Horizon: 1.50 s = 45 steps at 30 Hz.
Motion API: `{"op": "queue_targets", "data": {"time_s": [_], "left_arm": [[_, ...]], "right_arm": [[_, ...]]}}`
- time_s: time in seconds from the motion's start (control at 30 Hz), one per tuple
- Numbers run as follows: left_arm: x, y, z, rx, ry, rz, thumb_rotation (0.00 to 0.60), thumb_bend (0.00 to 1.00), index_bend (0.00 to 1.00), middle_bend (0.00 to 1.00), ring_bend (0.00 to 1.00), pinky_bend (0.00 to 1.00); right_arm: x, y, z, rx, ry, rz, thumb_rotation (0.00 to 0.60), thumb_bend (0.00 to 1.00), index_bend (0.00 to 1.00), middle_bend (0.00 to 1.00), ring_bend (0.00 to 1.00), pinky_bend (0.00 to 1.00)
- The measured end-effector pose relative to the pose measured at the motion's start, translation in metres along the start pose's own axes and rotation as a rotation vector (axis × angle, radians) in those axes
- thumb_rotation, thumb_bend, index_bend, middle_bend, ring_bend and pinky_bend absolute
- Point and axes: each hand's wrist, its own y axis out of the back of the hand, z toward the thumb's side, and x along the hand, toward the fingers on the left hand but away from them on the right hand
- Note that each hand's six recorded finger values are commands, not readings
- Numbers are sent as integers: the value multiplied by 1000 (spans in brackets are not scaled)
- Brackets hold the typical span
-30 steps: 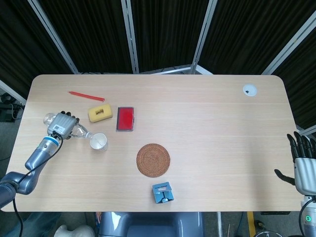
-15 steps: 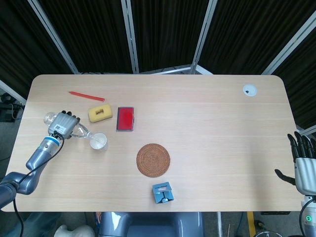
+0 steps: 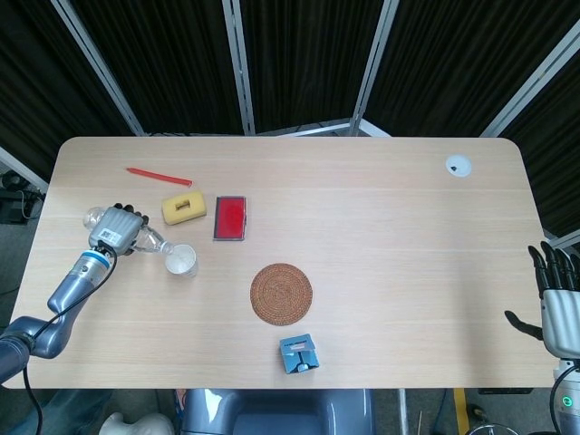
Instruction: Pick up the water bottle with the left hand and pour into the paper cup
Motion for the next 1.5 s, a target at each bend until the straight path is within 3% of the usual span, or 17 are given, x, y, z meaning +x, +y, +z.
{"op": "queue_targets", "data": {"time_s": [0.3, 0.5, 0.7, 0.93, 1.13, 1.5], "left_arm": [[-2, 8, -1, -125, -22, 32, 600, 622, 594, 455, 281, 313], [-2, 15, -4, -278, -17, 57, 600, 622, 594, 454, 281, 313], [-4, 22, -9, -525, -13, 78, 600, 619, 591, 452, 281, 310], [-6, 24, -8, -955, -21, 94, 600, 616, 591, 451, 281, 308], [-5, 20, -2, -1209, -34, 104, 600, 615, 592, 450, 281, 308], [-6, 19, 10, -1343, -66, 129, 600, 617, 593, 450, 281, 307]], "right_arm": [[0, -1, 0, 2, 0, 1, 600, 0, 0, 0, 0, 0], [1, -1, 1, 3, 1, 2, 600, 0, 0, 0, 0, 0], [1, -2, 2, 6, 3, 3, 600, 0, 0, 0, 0, 0], [1, -4, 4, 12, 9, 10, 600, 0, 0, 0, 0, 0], [1, -4, 4, 11, 8, 9, 600, 0, 0, 0, 0, 0], [1, -2, 1, 2, 6, 9, 600, 0, 0, 0, 0, 0]]}}
